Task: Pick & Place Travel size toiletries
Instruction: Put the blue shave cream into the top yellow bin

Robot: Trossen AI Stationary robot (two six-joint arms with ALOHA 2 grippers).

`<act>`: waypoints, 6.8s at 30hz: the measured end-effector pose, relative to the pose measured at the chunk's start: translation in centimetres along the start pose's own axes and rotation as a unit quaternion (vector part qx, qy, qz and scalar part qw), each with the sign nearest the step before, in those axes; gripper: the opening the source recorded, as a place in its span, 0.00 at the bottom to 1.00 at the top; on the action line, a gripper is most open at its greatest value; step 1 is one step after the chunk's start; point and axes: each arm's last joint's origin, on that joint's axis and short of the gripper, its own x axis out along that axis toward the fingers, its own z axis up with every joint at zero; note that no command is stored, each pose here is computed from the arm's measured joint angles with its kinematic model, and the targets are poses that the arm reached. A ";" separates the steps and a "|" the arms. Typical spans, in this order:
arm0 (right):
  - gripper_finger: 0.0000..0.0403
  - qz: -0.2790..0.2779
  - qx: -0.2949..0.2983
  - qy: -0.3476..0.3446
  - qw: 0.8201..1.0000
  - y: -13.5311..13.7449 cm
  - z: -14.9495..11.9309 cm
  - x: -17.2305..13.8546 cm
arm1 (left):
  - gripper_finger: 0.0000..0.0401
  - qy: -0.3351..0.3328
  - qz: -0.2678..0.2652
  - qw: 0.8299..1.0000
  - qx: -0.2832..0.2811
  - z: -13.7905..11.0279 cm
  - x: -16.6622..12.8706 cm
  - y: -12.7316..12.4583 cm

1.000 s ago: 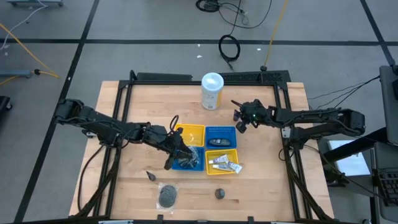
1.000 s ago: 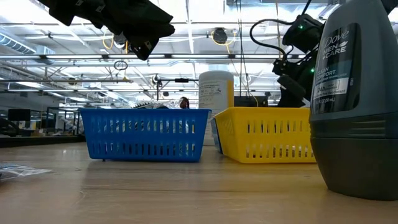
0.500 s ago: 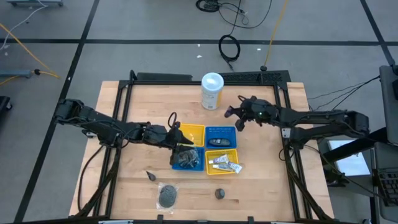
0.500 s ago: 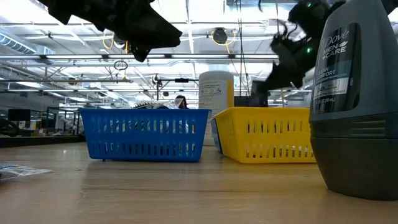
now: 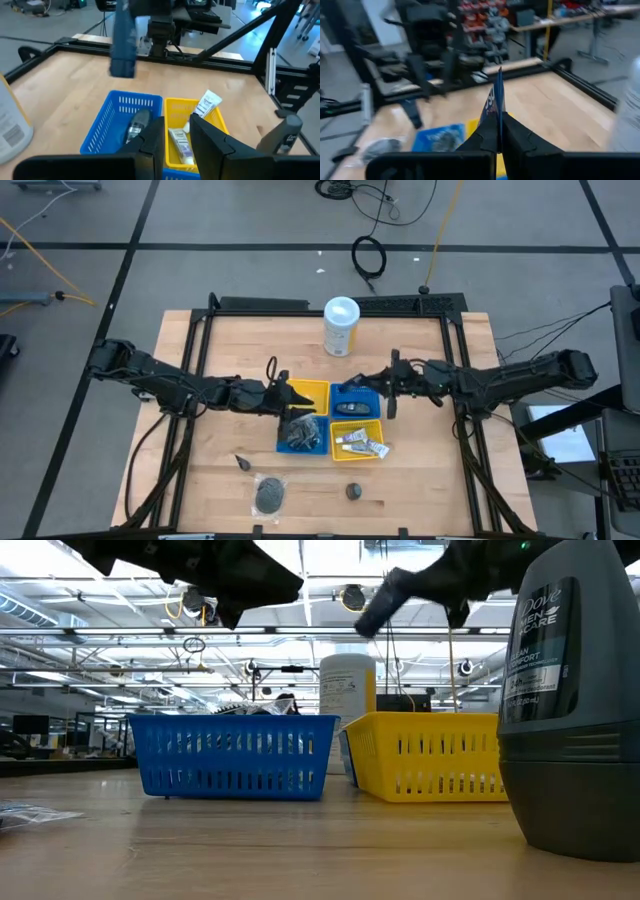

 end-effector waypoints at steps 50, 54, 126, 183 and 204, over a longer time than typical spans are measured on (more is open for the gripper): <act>0.00 0.080 -0.045 -0.065 0.994 5.6 -1.1 0.8 | 0.61 -0.116 -0.020 0.993 0.006 -0.9 3.6 -0.5; 0.00 0.079 -0.046 -0.063 0.994 5.6 -1.2 0.8 | 0.61 -0.129 -0.034 0.991 0.000 -1.3 4.4 -0.4; 0.35 0.076 -0.054 -0.041 0.995 5.4 -1.4 0.5 | 0.26 0.278 0.135 0.951 0.025 -0.8 -1.6 2.2; 0.34 0.075 -0.056 -0.033 0.995 5.4 -1.5 0.6 | 0.37 0.318 0.140 0.936 0.047 -3.2 1.3 5.0; 0.34 0.074 -0.054 -0.029 0.995 5.4 -1.6 0.6 | 0.37 0.267 0.112 0.955 0.056 -1.1 0.0 4.3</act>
